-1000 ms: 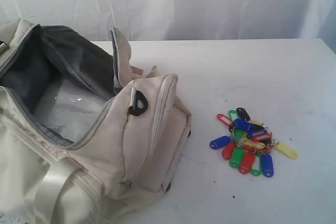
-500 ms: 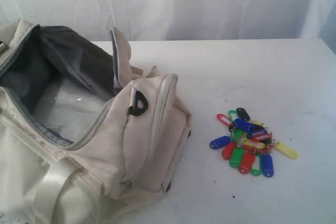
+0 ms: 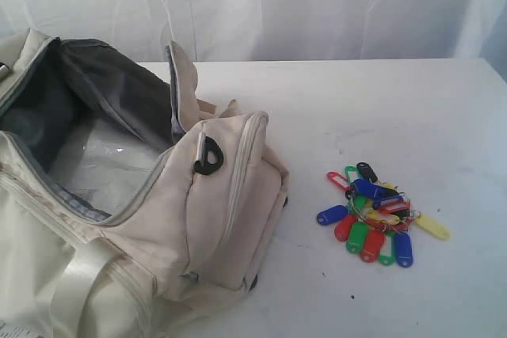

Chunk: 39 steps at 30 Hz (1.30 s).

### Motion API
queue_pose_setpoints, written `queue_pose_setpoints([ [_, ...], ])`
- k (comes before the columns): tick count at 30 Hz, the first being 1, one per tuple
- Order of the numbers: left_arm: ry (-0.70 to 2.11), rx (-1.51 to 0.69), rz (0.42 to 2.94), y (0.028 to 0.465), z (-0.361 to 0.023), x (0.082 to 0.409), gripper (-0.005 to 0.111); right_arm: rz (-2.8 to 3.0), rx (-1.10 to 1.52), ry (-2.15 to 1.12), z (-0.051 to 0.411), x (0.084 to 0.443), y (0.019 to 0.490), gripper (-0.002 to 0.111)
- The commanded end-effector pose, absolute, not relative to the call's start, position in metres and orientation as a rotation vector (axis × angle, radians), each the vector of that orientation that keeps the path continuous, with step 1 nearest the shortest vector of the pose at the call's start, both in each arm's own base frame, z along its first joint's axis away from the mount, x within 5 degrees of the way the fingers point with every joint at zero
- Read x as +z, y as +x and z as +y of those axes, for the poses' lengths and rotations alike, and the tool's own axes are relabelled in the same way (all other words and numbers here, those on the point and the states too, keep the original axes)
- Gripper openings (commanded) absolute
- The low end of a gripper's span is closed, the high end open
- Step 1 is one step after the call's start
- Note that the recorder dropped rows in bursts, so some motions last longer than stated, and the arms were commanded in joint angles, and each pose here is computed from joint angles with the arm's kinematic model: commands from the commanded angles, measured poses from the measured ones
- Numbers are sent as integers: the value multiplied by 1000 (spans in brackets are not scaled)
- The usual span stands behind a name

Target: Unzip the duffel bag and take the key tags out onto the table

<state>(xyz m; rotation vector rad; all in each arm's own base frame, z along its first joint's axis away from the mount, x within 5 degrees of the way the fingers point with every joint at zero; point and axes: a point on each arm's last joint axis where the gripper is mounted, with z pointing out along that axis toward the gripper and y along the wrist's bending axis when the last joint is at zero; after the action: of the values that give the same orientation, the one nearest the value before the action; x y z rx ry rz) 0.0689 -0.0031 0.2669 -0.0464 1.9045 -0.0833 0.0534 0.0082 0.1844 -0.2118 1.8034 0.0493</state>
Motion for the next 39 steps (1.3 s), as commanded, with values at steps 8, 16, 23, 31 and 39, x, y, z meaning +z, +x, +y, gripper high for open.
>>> queue_pose_setpoints([
  [8, 104, 107, 1949, 67, 3, 225, 0, 1790, 45, -224, 8, 184, 53, 0],
  [16, -64, -43, 1851, 62, 1, 176, 0, 1790, 45, -224, 8, 184, 53, 0],
  [23, -62, -34, 1823, 58, 1, 177, 0, 1790, 45, -224, 8, 184, 53, 0],
  [31, -52, -2, 1977, 53, 2, 164, 0, 1790, 45, -224, 8, 184, 53, 0],
  [39, -29, 11, 1977, 53, 2, 164, 0, 1790, 45, -224, 8, 184, 53, 0],
])
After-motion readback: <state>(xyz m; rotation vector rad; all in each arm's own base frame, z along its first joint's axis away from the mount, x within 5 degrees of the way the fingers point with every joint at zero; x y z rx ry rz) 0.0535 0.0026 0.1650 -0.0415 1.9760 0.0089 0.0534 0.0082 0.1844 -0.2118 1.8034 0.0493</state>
